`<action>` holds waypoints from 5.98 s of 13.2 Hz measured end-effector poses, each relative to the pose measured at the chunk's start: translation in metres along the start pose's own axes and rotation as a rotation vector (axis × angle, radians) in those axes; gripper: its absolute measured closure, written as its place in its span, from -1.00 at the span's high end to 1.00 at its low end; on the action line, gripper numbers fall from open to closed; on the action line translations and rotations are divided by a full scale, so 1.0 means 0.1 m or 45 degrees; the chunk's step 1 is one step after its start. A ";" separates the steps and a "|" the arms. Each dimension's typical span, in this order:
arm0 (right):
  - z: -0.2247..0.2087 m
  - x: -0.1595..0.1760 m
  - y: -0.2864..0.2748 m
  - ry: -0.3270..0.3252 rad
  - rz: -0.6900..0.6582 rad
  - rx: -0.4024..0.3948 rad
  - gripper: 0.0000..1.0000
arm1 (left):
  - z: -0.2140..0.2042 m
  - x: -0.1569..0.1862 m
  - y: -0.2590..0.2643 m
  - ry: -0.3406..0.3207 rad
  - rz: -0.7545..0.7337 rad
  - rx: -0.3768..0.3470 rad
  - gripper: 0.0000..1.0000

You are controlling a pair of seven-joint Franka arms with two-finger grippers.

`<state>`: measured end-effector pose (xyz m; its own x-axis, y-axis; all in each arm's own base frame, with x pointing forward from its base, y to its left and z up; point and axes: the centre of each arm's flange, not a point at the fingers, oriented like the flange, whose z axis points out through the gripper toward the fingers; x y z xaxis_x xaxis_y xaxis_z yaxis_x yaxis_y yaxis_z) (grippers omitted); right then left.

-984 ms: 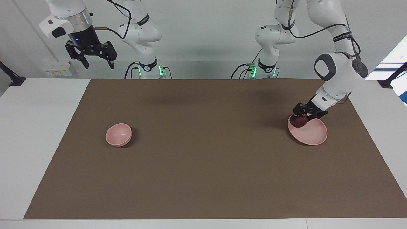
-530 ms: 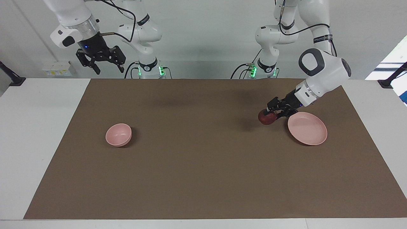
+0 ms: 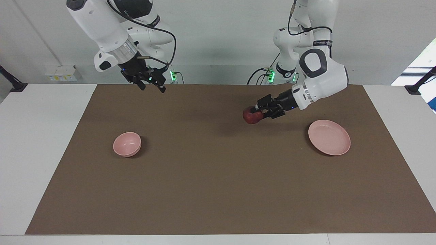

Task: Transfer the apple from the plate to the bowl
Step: 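Lift the apple with the left gripper while the right gripper approaches, then close the right gripper around the apple held by the left gripper, then open the left gripper while the right gripper pulls the apple away, then carry the apple over the pink bowl while the left gripper retracts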

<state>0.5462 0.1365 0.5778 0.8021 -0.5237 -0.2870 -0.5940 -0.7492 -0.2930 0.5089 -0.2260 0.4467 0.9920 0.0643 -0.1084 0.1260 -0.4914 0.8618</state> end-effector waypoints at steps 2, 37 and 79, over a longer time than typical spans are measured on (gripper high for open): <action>0.15 0.04 -0.10 -0.099 0.161 0.091 1.00 | 0.07 -0.10 0.26 0.069 -0.035 -0.051 0.46; 0.78 0.01 -0.54 -0.621 0.684 0.317 1.00 | 0.71 -0.69 1.13 0.371 -0.044 -0.156 0.46; 1.00 1.84 1.70 0.092 -0.600 -0.441 0.53 | -0.64 0.03 0.05 0.039 0.224 1.150 1.00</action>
<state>0.5867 -0.0463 0.3845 0.9841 -0.1197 -0.1314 -0.1279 -0.9902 -0.0554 0.5128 -0.1727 0.4821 0.9982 -0.0590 0.0124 -0.0602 -0.9870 0.1490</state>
